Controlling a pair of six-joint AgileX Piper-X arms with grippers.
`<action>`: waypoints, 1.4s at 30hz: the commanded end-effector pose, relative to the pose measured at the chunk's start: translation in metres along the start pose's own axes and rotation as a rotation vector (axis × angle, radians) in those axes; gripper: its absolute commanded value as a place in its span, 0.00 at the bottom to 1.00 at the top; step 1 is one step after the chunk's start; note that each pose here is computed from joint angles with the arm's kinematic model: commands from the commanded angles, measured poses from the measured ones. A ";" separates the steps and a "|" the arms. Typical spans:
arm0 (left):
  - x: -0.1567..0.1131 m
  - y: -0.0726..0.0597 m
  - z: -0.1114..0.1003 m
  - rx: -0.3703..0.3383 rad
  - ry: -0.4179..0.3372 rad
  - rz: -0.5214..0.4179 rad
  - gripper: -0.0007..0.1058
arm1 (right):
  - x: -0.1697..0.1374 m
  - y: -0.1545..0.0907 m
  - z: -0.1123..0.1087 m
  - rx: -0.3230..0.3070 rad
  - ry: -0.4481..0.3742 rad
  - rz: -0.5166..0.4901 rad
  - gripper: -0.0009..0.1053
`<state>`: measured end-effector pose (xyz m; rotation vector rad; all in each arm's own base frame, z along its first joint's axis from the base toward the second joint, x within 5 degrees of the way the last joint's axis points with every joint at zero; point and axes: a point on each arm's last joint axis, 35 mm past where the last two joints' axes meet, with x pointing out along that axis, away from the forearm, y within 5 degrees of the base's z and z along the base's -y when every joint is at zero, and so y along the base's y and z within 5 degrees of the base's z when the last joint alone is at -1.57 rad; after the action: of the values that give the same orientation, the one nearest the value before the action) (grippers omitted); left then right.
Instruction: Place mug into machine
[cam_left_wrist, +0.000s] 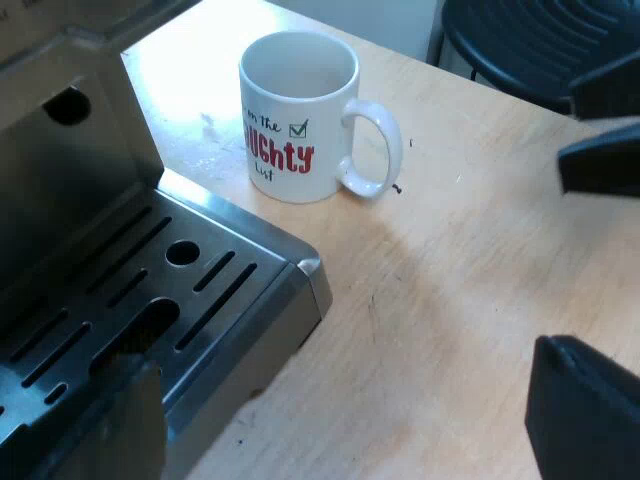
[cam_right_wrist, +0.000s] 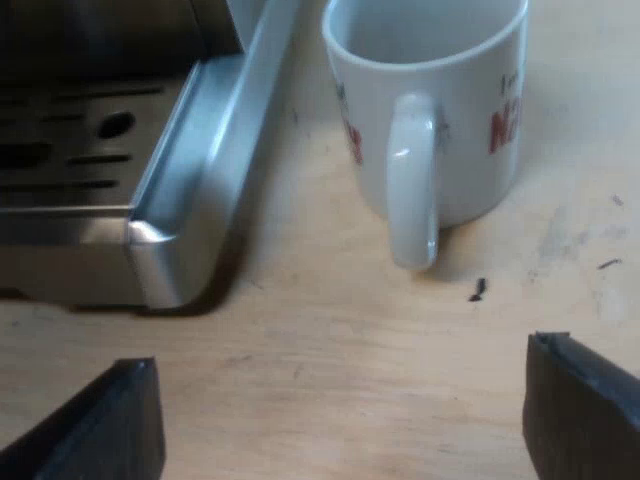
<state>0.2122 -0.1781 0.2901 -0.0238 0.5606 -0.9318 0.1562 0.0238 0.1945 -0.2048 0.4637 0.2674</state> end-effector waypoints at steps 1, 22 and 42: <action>-0.001 -0.002 0.006 0.009 -0.027 -0.020 0.80 | 0.007 0.001 0.004 -0.029 -0.018 -0.055 0.70; -0.001 -0.002 0.006 0.009 -0.027 -0.019 0.80 | 0.079 0.001 -0.015 0.050 -0.038 -0.141 0.70; -0.001 -0.003 0.006 0.008 -0.023 -0.034 0.80 | 0.113 -0.004 -0.010 0.049 -0.121 -0.220 0.70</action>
<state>0.2117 -0.1785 0.2904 -0.0283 0.5615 -0.9503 0.2440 0.0397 0.1280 -0.1804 0.3573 0.0532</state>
